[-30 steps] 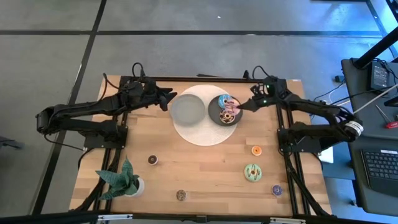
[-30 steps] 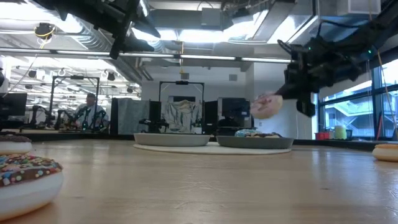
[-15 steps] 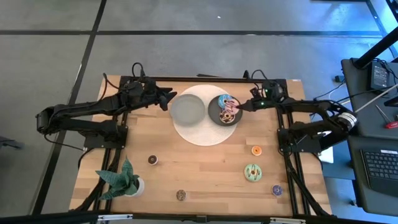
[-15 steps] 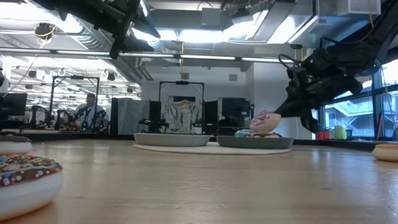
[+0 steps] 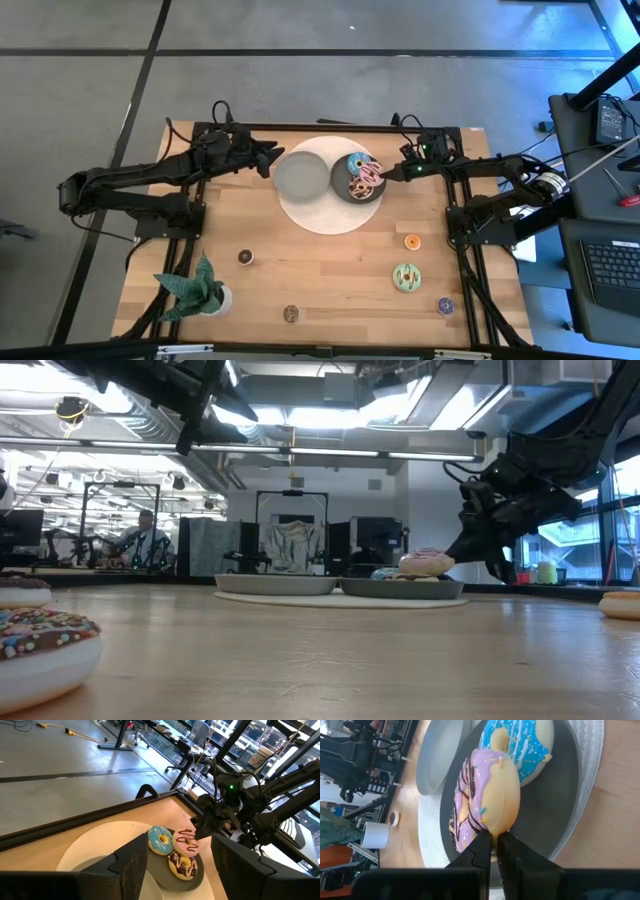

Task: Pick & Place donuts
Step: Put the large purple donut on the black plate, then put the small black donut on the gray plate

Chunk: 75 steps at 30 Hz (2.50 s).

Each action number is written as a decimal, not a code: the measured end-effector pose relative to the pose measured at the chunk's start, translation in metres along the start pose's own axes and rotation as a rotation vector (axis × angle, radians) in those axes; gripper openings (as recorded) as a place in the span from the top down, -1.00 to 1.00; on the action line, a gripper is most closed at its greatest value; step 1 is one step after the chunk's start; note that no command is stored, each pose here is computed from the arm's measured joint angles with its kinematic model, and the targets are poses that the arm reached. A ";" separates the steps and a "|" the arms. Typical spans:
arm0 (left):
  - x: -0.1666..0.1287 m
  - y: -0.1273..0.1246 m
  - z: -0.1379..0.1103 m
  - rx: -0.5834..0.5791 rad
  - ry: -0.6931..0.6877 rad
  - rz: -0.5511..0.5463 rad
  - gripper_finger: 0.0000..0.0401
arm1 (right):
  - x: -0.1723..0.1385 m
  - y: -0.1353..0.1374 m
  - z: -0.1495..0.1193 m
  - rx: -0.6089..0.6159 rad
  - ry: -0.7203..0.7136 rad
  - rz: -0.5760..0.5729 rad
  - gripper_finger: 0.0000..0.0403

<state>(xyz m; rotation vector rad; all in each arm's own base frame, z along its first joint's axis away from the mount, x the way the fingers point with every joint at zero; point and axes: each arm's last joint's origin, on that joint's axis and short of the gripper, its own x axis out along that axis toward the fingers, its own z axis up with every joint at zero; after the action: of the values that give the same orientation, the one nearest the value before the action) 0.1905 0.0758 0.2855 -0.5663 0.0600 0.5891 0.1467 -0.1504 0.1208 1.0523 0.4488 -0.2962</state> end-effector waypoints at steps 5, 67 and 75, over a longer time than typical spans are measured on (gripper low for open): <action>0.000 0.000 0.000 0.002 0.000 0.000 -0.05 | 0.000 0.000 0.000 0.000 0.002 -0.003 0.75; -0.025 0.006 -0.106 0.159 1.087 0.144 -0.04 | -0.037 0.086 0.091 -0.469 -0.357 -0.158 0.01; -0.027 -0.013 -0.148 0.258 1.301 0.119 -0.04 | -0.036 0.080 0.085 -0.446 -0.288 -0.205 0.01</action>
<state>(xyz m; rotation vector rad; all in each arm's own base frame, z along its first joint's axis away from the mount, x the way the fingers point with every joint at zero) 0.1903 -0.0234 0.1724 -0.6142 1.3831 0.2345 0.1688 -0.1872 0.2346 0.5176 0.3406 -0.4966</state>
